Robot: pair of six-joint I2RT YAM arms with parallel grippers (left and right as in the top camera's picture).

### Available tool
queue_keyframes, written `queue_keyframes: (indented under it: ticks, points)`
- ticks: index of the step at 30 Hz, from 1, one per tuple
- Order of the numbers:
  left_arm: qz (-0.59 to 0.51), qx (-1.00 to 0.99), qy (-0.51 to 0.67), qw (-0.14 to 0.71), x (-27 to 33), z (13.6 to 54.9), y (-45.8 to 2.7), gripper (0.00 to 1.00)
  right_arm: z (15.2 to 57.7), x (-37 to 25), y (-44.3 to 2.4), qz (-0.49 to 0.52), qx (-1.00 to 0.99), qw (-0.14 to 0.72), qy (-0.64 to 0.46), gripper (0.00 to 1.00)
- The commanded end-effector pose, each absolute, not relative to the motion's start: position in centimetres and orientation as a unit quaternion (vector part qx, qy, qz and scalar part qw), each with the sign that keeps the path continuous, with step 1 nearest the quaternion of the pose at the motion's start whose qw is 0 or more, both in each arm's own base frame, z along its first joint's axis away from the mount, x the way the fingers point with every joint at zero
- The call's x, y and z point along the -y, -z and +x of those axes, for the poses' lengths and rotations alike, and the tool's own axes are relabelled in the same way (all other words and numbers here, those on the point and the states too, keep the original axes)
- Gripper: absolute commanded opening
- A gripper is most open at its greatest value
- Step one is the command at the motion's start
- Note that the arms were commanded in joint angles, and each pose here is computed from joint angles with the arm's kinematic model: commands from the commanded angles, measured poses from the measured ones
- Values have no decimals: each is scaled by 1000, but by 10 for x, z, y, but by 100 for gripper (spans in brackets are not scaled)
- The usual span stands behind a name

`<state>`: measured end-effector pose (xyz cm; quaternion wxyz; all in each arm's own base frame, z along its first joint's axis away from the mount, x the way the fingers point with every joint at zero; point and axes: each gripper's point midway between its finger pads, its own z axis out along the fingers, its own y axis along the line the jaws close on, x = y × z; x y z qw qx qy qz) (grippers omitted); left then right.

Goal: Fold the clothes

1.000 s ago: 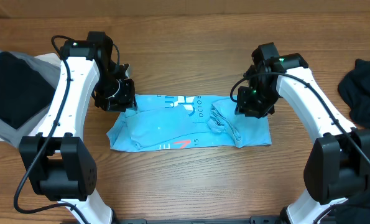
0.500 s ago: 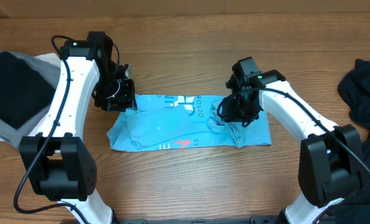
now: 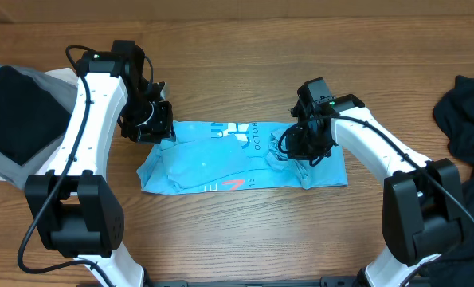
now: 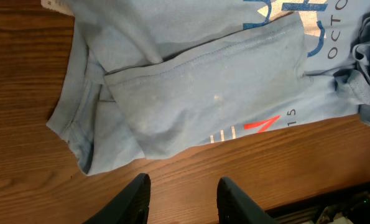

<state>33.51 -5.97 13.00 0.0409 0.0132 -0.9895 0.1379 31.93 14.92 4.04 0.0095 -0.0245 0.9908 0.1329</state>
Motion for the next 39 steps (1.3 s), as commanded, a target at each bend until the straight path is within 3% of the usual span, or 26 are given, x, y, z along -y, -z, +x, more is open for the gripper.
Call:
queue_keyframes:
  ticks: [1, 17, 19, 23, 27, 33, 39]
  points:
    - [19, 990, -136, 43, 60, 334, -129, 39, 320, -162, -44, -30, -986, 13, -167, 4]
    - [19, 990, -136, 42, 60, 334, -129, 38, 346, -185, -51, -40, -972, 61, -224, 6]
    - [19, 990, -136, 42, 60, 334, -129, 38, 341, -183, -46, -37, -974, 47, -220, 11]
    - [19, 990, -136, 42, 60, 334, -129, 38, 329, -179, -42, -32, -976, 20, -213, 36]
    - [20, 990, -136, 44, 60, 334, -129, 39, 323, -177, -41, -34, -977, 7, -208, 46]
    - [20, 990, -136, 44, 60, 333, -129, 40, 320, -182, -46, -46, -974, 2, -224, 42]
    - [19, 990, -136, 44, 60, 334, -129, 40, 342, -167, -88, -42, -979, 48, -193, 42]
